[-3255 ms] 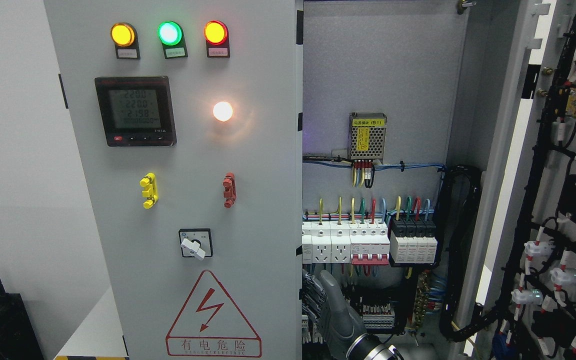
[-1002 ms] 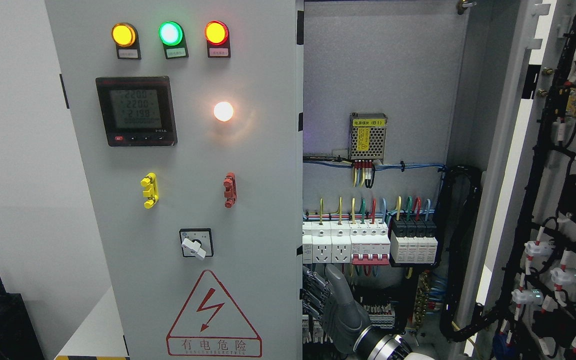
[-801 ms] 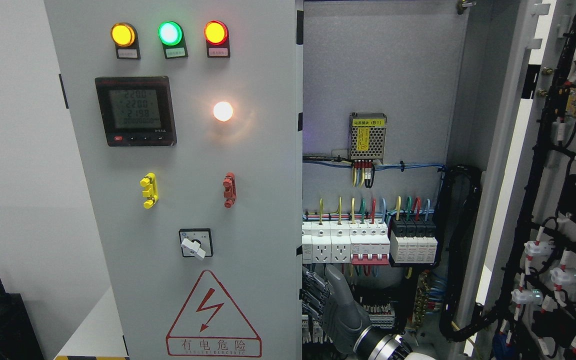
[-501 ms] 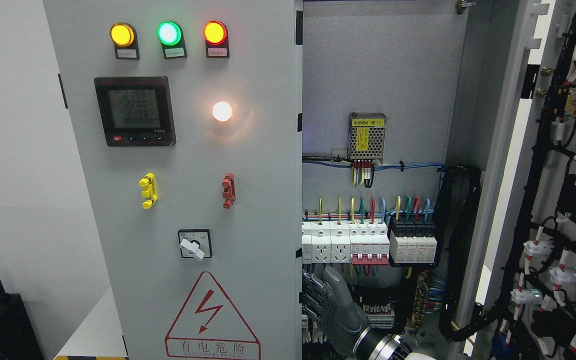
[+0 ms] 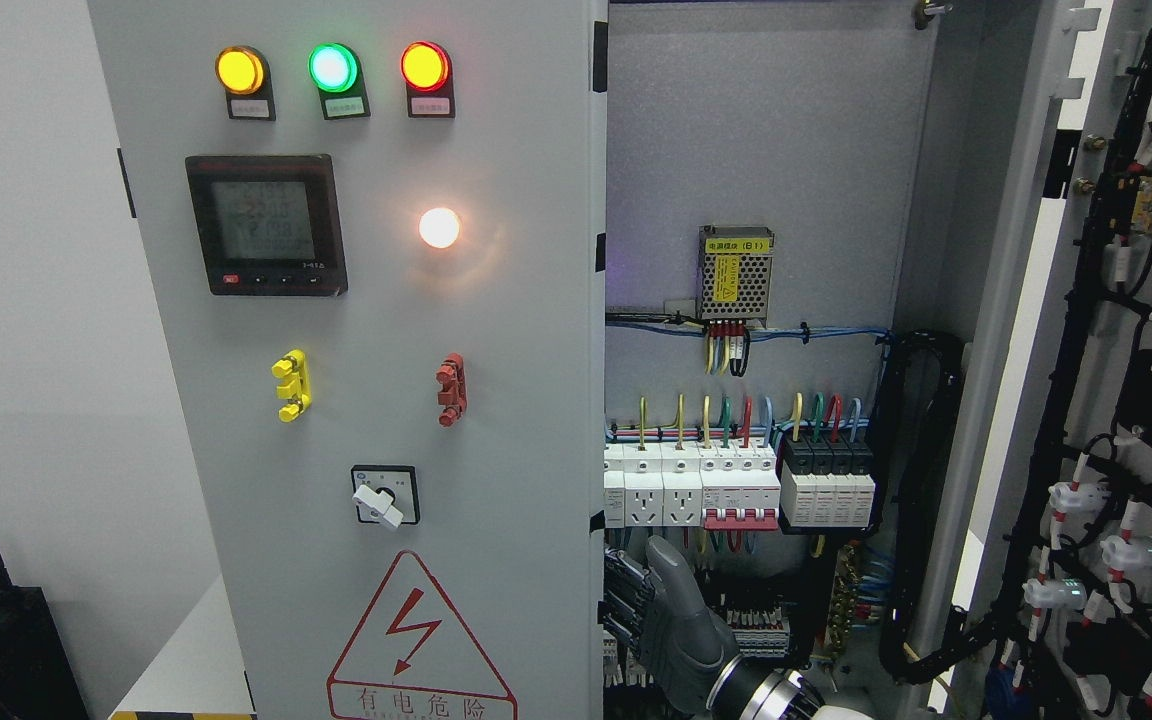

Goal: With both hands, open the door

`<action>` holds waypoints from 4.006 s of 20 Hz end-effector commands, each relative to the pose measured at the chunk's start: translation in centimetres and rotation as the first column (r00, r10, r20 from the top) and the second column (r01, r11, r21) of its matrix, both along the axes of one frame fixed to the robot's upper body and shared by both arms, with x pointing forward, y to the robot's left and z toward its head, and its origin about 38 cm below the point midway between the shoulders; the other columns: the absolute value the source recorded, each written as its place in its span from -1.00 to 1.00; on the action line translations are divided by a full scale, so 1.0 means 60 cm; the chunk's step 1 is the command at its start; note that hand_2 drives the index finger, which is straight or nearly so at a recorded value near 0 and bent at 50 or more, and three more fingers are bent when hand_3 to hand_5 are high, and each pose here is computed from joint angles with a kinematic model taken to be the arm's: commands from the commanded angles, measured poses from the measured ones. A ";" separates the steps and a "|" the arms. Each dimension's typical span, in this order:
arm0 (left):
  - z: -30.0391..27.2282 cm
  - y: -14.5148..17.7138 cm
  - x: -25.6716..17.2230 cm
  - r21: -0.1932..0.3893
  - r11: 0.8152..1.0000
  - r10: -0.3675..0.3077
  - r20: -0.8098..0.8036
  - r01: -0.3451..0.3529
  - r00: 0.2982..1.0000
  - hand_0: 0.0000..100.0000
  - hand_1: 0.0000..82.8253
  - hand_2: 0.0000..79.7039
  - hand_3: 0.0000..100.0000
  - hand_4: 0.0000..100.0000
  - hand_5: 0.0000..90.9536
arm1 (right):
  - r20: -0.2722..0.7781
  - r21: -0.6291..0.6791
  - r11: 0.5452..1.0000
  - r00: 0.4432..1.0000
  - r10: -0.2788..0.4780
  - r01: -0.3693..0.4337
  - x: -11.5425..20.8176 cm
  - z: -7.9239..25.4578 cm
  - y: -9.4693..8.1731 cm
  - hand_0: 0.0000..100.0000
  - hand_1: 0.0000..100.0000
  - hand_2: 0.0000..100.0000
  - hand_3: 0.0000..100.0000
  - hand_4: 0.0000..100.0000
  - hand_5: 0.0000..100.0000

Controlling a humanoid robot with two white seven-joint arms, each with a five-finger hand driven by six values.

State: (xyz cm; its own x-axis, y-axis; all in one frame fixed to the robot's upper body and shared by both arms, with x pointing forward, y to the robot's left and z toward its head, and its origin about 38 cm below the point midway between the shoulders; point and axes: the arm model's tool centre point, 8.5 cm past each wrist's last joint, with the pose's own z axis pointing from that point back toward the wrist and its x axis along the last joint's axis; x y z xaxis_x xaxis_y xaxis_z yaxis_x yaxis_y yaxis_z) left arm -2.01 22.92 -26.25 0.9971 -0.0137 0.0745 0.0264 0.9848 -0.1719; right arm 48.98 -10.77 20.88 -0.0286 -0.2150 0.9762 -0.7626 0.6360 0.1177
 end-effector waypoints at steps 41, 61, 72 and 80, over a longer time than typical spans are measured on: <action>0.000 0.000 0.000 0.000 1.000 0.000 0.001 0.000 1.000 -1.00 -1.00 -1.00 -1.00 -0.94 -1.00 | 0.080 0.086 0.941 0.943 0.322 -0.328 -0.092 0.023 0.087 -1.00 -1.00 -1.00 -1.00 -1.00 -1.00; 0.000 0.000 0.000 0.000 1.000 0.000 0.000 0.000 1.000 -1.00 -1.00 -1.00 -1.00 -0.94 -1.00 | 0.102 0.090 0.876 0.879 0.466 -0.475 -0.172 0.014 0.148 -1.00 -1.00 -1.00 -1.00 -1.00 -1.00; 0.000 0.000 0.000 0.000 1.000 0.000 0.000 0.000 1.000 -1.00 -1.00 -1.00 -1.00 -0.94 -1.00 | 0.105 0.072 0.834 0.836 0.539 -0.547 -0.211 0.009 0.185 -1.00 -1.00 -1.00 -1.00 -1.00 -1.00; 0.000 0.000 0.000 0.000 1.000 0.000 0.001 0.000 1.000 -1.00 -1.00 -1.00 -1.00 -0.94 -1.00 | 0.118 0.076 0.805 0.807 0.578 -0.588 -0.233 0.014 0.211 -1.00 -1.00 -1.00 -1.00 -1.00 -1.00</action>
